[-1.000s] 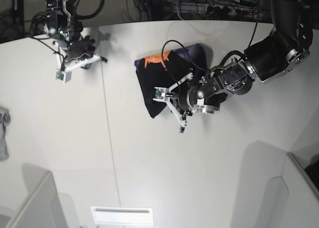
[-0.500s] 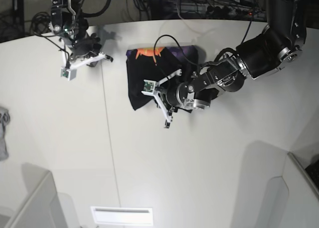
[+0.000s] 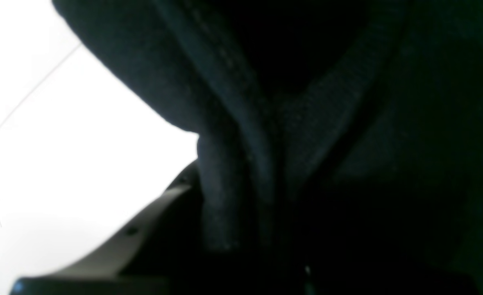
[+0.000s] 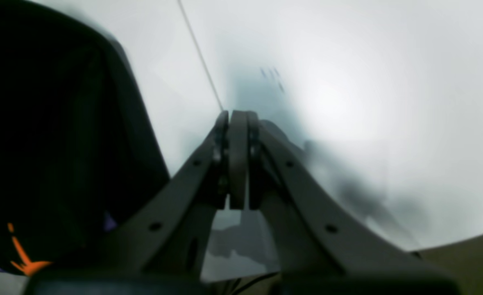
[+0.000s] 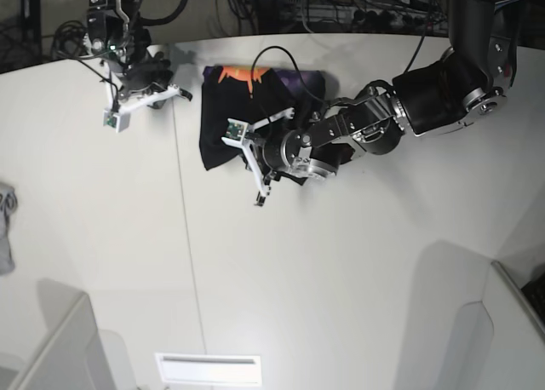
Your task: Fold the T-shirt properly
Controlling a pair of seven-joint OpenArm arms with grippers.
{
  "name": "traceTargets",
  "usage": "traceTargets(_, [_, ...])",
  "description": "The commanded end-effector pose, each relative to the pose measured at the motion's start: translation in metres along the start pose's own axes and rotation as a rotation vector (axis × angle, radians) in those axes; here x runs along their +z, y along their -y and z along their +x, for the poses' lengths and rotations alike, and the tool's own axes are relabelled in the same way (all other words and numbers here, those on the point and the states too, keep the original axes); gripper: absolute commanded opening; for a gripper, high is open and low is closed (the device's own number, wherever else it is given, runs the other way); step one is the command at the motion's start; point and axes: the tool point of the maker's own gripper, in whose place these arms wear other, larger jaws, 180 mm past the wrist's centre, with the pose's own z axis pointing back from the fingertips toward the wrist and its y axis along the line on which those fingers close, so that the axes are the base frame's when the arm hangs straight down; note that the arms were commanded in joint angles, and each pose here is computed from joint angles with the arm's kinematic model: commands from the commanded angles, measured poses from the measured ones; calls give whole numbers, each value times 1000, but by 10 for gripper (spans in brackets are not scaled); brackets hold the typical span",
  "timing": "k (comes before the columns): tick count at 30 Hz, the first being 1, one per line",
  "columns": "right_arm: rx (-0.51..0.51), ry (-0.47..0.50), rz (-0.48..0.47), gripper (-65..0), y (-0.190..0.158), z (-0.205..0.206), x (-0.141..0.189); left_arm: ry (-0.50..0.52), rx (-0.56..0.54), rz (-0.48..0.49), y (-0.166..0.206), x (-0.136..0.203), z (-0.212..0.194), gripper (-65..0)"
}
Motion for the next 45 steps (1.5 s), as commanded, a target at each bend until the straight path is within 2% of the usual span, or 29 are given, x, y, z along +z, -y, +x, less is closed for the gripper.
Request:
traceTargets(1, [5,39,3,-650,-1,11,3,-33,-8,-106,30,-4,-8,-650])
traceTargets(10, [8,38,1,-650,1,11,3,-39,-4,-101,28,-3,-11,-640])
traceTargets(15, [10,36,4,-650,-1,10,3,-43,-8,-71,13,2,-12,-346])
traceTargets(17, [10,36,4,-650,-1,10,3,-97,9,-36,-1,7,-22,-248])
traceTargets(20, [12,34,6,-650,-2,10,3,-116,25,39,-29,16,-14,-183])
traceTargets(28, [10,37,11,-650,-4,10,3,-66,-15,161,-73,43,10,-184])
traceTargets(32, [13,37,9,-650,-3,11,3,-38,-1,241,-100,63,16,-184])
traceTargets(38, [15,39,11,-650,-4,11,4,81,31,381,-124,102,46,-191])
traceTargets(39, [17,42,12,-650,-4,12,5,111,57,417,-125,113,50,-214])
traceTargets(41, [25,67,11,-650,-2,13,11,151,118,495,-127,135,50,-326])
traceTargets(44, [133,190,-22,-650,1,27,26,171,247,593,-122,161,31,-632])
traceTargets(45, [176,219,-32,-650,0,29,28,171,287,612,-118,166,23,-650])
